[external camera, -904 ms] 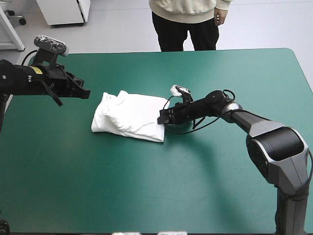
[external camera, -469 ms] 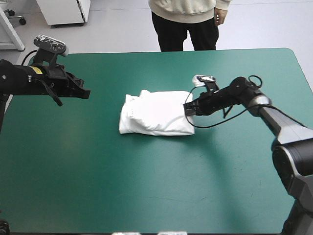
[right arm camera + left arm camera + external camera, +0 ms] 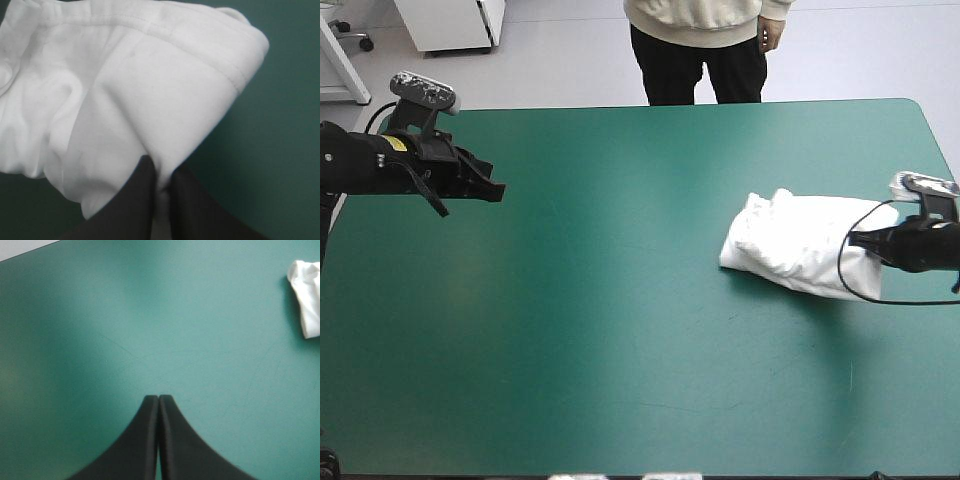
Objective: Fold the cloth
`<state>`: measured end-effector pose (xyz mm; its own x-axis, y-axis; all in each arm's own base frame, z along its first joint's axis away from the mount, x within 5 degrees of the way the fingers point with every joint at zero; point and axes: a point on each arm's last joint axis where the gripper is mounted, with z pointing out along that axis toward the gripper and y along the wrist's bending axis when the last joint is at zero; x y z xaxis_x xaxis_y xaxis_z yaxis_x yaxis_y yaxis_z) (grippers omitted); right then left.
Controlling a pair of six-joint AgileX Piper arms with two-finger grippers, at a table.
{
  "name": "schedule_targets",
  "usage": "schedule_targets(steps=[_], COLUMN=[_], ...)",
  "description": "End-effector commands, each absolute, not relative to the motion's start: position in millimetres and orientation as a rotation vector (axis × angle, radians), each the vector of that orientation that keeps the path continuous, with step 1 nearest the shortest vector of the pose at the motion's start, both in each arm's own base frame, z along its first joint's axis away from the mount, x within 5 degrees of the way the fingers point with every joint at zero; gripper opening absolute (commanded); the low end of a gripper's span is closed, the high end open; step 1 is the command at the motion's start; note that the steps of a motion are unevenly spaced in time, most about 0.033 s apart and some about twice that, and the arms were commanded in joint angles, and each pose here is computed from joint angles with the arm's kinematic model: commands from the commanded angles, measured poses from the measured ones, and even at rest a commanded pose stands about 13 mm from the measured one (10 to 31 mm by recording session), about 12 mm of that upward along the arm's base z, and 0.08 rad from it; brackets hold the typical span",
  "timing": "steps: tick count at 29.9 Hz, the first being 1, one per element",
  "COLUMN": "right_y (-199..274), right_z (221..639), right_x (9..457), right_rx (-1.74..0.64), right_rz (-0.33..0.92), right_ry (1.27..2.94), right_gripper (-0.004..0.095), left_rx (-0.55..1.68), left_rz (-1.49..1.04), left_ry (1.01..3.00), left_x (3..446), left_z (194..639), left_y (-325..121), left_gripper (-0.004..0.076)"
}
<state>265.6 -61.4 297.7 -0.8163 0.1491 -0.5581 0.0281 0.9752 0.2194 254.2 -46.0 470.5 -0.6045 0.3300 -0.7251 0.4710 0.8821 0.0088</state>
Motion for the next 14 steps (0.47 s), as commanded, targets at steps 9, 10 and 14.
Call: schedule_targets(steps=[9, 10, 14], right_y=[-90.4, -90.8, -88.6], right_z=[318.1, 317.9, 319.8], right_x=[250.9, 250.7, 251.1], right_rx=[0.241, 0.236, 0.226], right_rz=[0.005, -0.004, 0.022], right_ry=[2.439, 2.442, 2.426], right_gripper=[0.0083, 0.0149, 0.0523], left_rx=[0.538, 0.537, 0.526], left_rz=[-0.233, -0.232, -0.228], left_ry=[2.160, 2.158, 2.133], left_x=[246.2, 246.3, 243.0], left_z=[489.8, 490.0, 494.1], left_y=[-46.2, -46.2, -45.8], left_gripper=[-0.0009, -0.0009, -0.0009])
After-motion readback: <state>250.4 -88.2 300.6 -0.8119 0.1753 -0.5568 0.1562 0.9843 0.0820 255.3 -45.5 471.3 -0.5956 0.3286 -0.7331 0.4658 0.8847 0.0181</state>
